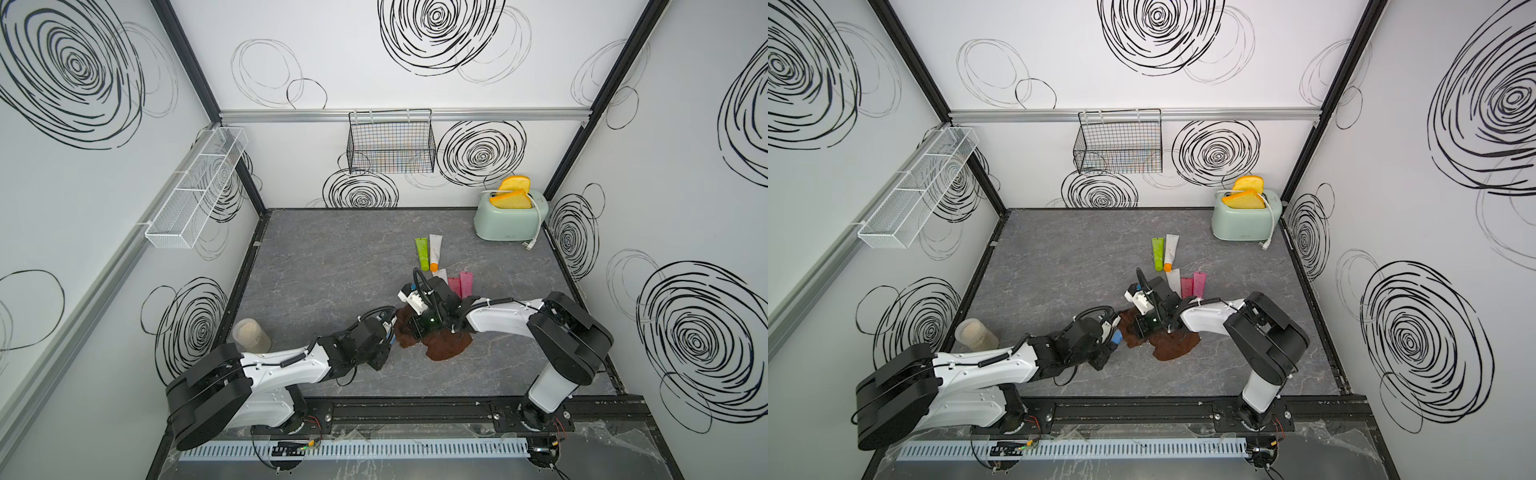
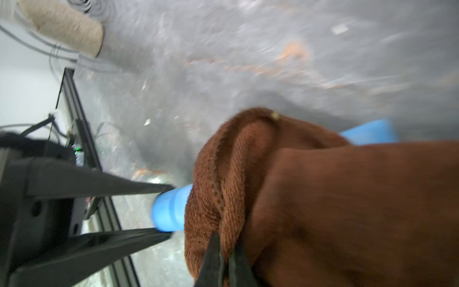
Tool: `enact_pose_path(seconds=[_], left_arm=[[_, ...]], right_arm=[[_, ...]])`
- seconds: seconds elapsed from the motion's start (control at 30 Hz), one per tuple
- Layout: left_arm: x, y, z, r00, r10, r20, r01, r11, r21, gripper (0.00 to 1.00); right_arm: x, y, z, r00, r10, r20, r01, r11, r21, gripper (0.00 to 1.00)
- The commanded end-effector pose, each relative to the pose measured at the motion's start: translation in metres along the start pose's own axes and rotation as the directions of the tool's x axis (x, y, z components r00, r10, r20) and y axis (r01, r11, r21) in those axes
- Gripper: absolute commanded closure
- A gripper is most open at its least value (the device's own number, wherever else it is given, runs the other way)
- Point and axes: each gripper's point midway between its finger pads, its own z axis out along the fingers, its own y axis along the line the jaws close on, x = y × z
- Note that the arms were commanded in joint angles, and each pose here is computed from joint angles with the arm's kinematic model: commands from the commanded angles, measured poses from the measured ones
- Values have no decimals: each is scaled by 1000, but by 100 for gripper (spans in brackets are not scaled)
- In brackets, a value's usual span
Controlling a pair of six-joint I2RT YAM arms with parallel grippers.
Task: Wipe the surface of the toothpaste tube
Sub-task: Wipe the dirt from the toothpaste tube.
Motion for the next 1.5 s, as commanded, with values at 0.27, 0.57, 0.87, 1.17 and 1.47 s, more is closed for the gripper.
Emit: enact_pose_path(seconds=[0.27,0.57,0.87,1.17,1.47], left_arm=[[-27,-10,-6,996,5,91,-8,999,34,100],[-28,-10,-5,996,7,91,-10,999,31,100],[-27,-10,-5,996,6,89,-8,1000,30,100],[-28,-10,-6,995,6,95,-9,999,32,100],[-28,-11,-6,996,9,93,-12,999,33,100]], right_arm=[[-25,-42,-8,999,33,44,-35,997,62,100],[6,51,11,995,-85,-51,78,989,-127,100],[10,28,12,997,-52,-50,47,994,-102,100],[-18,-59,8,999,44,-5,-43,991,127,100],[11,9,15,998,-32,-55,31,999,-27,100]])
